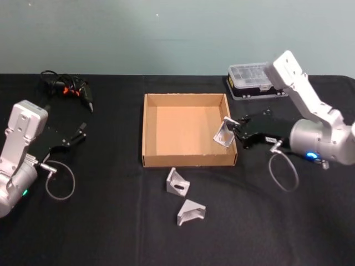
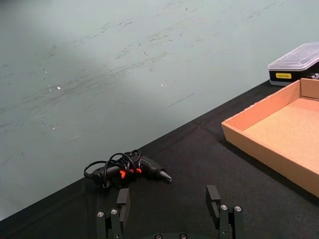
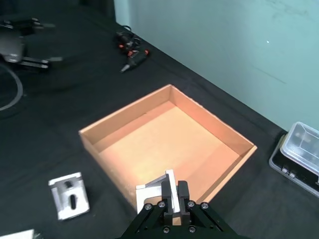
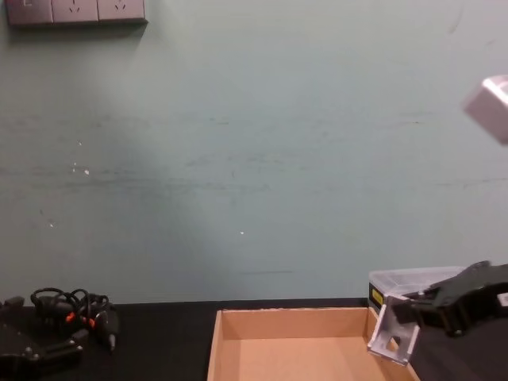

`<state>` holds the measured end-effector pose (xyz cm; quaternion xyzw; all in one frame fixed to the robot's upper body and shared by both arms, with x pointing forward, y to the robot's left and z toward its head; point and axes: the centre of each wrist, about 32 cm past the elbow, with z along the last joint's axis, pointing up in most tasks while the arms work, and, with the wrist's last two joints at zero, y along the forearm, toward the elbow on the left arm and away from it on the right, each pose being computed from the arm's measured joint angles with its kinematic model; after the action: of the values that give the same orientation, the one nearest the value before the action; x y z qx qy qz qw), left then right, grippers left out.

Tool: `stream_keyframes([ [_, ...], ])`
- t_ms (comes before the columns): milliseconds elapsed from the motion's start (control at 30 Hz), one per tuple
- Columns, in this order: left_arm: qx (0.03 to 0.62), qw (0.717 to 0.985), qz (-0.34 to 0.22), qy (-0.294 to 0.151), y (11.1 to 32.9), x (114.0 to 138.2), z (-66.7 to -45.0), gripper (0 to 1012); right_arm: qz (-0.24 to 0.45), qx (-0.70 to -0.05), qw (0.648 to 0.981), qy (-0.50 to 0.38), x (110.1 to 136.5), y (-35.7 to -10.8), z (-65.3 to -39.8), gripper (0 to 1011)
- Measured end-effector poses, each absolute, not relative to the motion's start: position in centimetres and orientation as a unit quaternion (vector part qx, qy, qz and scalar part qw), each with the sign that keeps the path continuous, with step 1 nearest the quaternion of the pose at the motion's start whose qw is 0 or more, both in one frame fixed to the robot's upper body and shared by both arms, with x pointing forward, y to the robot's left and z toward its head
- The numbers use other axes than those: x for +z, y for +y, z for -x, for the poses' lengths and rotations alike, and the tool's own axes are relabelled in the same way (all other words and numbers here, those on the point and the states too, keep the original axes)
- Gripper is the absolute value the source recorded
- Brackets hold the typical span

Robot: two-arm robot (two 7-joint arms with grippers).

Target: Use one hand to pick up the angle iron from the table and place it into the box.

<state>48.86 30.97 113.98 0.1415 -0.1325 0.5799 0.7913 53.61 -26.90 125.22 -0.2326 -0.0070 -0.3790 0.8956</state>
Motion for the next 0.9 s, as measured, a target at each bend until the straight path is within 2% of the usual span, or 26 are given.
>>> stream_keyframes([
  [433, 0.580, 0.791, -0.141, -0.132, 31.0, 114.0, -48.9, 1000, 0.249, -0.387, 0.888, 0.018, 122.8, -24.8, -57.3, 80],
  [900, 0.580, 0.791, -0.141, -0.132, 31.0, 114.0, -48.9, 1000, 0.272, -0.388, 0.881, 0.024, 121.7, -23.0, -59.3, 81],
])
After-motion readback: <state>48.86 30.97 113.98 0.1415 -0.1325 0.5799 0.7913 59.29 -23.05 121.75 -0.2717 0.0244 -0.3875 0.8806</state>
